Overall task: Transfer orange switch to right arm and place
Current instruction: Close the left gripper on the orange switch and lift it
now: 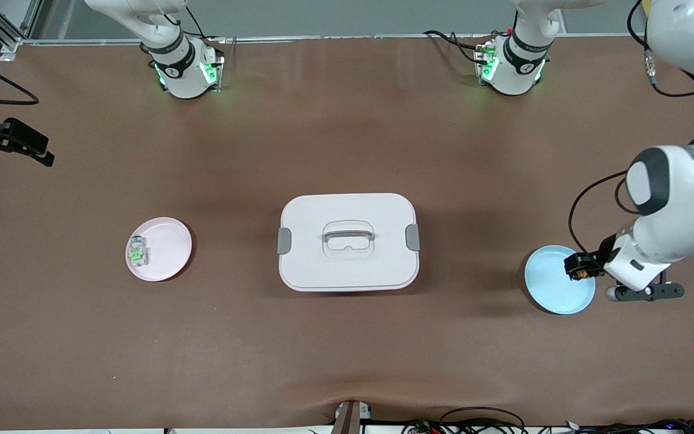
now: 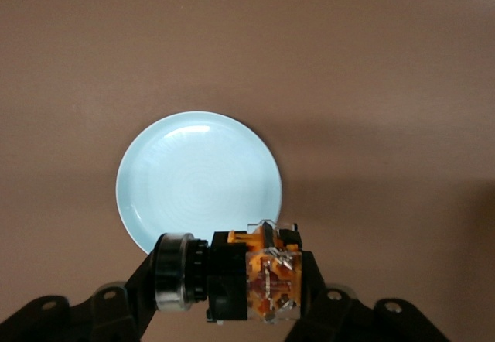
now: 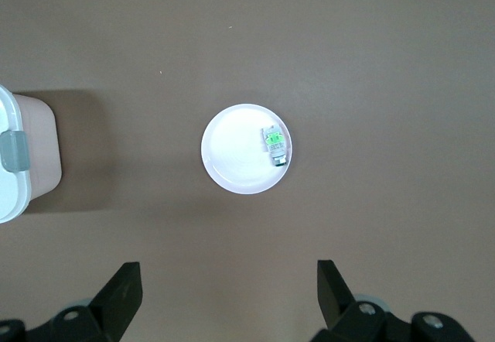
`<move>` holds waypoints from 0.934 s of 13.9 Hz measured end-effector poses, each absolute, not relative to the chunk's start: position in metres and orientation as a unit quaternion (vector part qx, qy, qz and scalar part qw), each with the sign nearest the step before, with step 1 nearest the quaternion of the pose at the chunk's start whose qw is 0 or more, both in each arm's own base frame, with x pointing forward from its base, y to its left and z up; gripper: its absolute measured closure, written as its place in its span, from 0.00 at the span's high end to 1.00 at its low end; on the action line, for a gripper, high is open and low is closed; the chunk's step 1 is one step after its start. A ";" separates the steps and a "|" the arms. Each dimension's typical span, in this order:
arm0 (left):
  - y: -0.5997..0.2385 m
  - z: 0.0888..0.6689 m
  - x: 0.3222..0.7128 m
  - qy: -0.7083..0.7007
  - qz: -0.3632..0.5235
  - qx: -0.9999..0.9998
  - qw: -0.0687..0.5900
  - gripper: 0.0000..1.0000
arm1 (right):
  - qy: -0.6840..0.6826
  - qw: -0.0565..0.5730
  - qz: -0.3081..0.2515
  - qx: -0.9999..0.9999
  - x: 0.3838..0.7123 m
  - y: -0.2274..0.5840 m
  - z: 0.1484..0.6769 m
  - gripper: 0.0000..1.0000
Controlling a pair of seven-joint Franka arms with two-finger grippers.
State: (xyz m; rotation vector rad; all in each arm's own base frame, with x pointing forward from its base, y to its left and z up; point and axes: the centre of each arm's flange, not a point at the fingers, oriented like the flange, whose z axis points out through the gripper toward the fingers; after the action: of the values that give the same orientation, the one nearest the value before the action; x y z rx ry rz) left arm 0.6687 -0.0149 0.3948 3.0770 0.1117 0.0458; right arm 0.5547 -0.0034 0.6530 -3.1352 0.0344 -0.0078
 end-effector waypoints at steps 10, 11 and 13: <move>-0.099 0.542 0.588 0.187 -0.081 0.974 0.101 0.72 | 0.014 0.003 -0.005 -1.000 0.555 -0.006 0.654 1.00; -0.120 0.549 0.581 0.214 -0.085 0.968 0.100 0.72 | 0.014 0.003 -0.006 -1.000 0.555 -0.006 0.654 1.00; -0.168 0.555 0.570 0.260 -0.097 0.955 0.101 0.72 | 0.013 0.003 -0.010 -1.000 0.555 -0.005 0.656 1.00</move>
State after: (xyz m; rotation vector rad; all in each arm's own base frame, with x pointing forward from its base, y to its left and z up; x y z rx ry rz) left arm 0.5696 -0.1680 0.5554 2.8219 0.7689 -0.2865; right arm 0.5554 -0.0052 0.6564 -3.1346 0.0417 -0.0314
